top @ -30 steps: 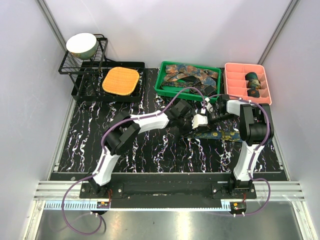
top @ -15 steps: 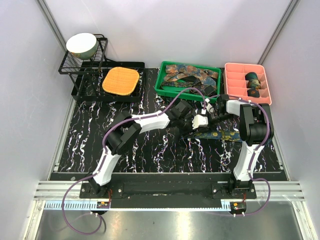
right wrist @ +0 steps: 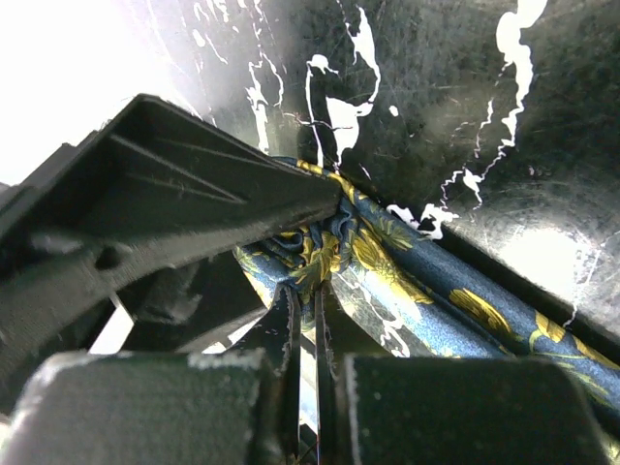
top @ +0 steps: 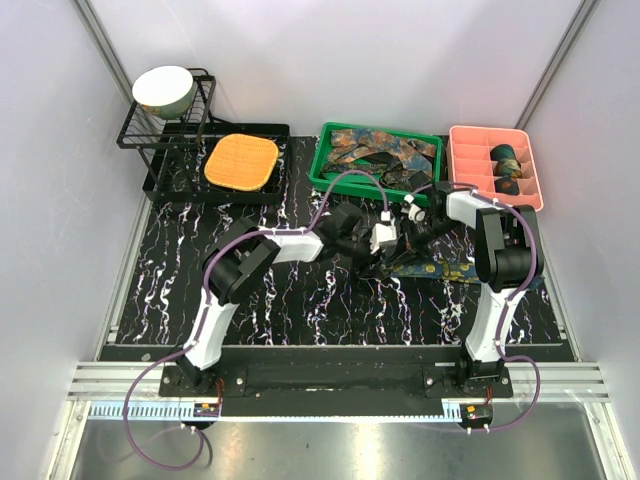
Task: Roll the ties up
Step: Roll the tie at the center of the board.
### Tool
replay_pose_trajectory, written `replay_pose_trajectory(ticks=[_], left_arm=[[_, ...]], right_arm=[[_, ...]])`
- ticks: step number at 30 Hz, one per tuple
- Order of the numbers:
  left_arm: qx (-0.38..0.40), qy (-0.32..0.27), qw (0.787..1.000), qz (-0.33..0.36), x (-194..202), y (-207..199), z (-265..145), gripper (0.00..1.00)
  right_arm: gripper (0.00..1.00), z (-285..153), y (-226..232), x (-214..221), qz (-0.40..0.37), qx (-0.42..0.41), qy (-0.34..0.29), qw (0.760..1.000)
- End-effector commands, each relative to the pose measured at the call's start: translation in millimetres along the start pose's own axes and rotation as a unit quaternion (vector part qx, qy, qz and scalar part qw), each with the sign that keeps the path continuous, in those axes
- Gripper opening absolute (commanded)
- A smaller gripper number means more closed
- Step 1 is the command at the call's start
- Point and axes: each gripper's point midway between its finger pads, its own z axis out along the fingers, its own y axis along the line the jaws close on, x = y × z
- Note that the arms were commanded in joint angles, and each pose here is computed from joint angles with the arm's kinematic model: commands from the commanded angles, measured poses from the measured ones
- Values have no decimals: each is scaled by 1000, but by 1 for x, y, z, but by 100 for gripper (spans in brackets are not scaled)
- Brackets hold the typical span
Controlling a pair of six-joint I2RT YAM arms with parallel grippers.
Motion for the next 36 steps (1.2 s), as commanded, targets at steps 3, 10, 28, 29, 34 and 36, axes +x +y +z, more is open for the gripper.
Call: replay_pose_trajectory(ticks=[3, 10, 28, 29, 34, 36], left_arm=[[22, 18, 992, -123, 71, -16, 0, 56], [14, 23, 991, -133, 68, -17, -6, 29], [-170, 185, 950, -186, 130, -11, -68, 8], [-177, 188, 946, -195, 134, -11, -69, 8], [-227, 206, 926, -222, 156, -8, -78, 3], [-233, 209, 922, -230, 158, -11, -82, 1]], right_arm=[[0, 9, -42, 4, -11, 118, 24, 993], [0, 16, -41, 4, -9, 110, 34, 993], [0, 59, -2, -2, -3, -50, -49, 998], [0, 57, 2, -2, 1, -56, -56, 997], [0, 50, 17, 6, 10, -66, -71, 995], [0, 56, 8, 14, 19, -49, -67, 996]])
